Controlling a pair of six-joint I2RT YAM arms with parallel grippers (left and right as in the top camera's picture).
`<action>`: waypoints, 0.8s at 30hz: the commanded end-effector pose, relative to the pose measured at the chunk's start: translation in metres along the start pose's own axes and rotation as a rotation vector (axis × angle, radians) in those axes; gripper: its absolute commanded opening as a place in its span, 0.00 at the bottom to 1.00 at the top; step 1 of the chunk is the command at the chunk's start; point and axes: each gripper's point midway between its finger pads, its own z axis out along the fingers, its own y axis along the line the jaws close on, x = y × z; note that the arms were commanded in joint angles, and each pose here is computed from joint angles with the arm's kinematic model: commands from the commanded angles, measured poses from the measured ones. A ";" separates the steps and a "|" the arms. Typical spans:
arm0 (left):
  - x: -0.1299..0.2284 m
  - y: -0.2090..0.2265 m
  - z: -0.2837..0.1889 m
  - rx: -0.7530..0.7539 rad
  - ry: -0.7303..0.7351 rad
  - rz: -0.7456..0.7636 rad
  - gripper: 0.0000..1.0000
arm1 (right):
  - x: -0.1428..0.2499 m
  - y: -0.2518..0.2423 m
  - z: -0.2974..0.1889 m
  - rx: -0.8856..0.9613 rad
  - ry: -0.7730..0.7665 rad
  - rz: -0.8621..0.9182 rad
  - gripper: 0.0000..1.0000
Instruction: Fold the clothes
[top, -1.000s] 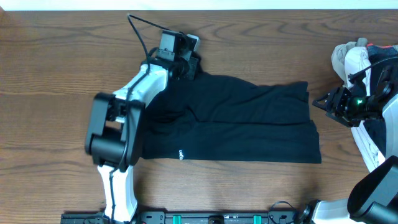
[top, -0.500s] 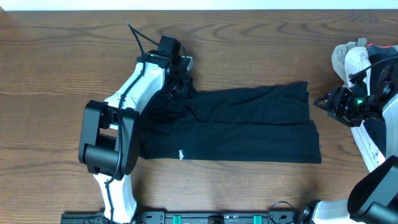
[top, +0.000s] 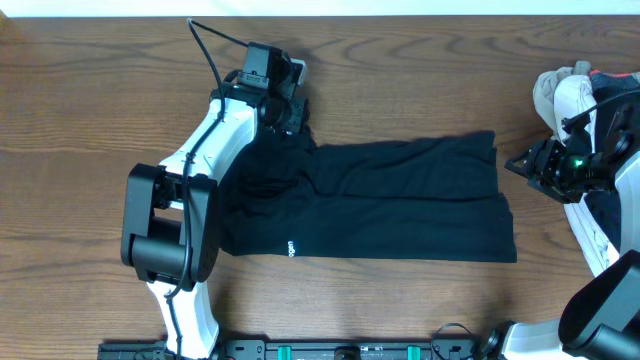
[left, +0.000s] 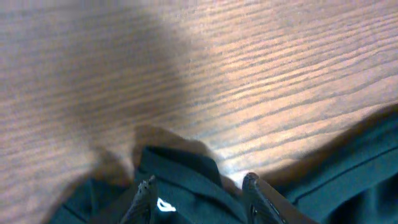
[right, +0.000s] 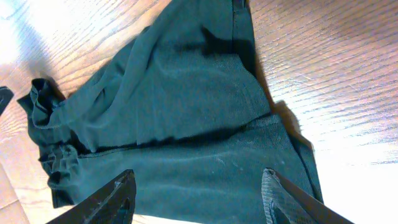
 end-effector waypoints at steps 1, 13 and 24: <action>0.011 0.007 0.016 -0.012 0.043 0.031 0.47 | -0.002 0.004 -0.002 -0.001 -0.006 -0.012 0.63; 0.022 0.008 0.024 -0.008 0.083 0.107 0.52 | -0.001 0.004 -0.002 -0.002 -0.002 -0.010 0.61; 0.038 0.025 0.044 -0.071 0.132 0.151 0.31 | -0.001 0.004 -0.002 -0.006 -0.003 -0.008 0.60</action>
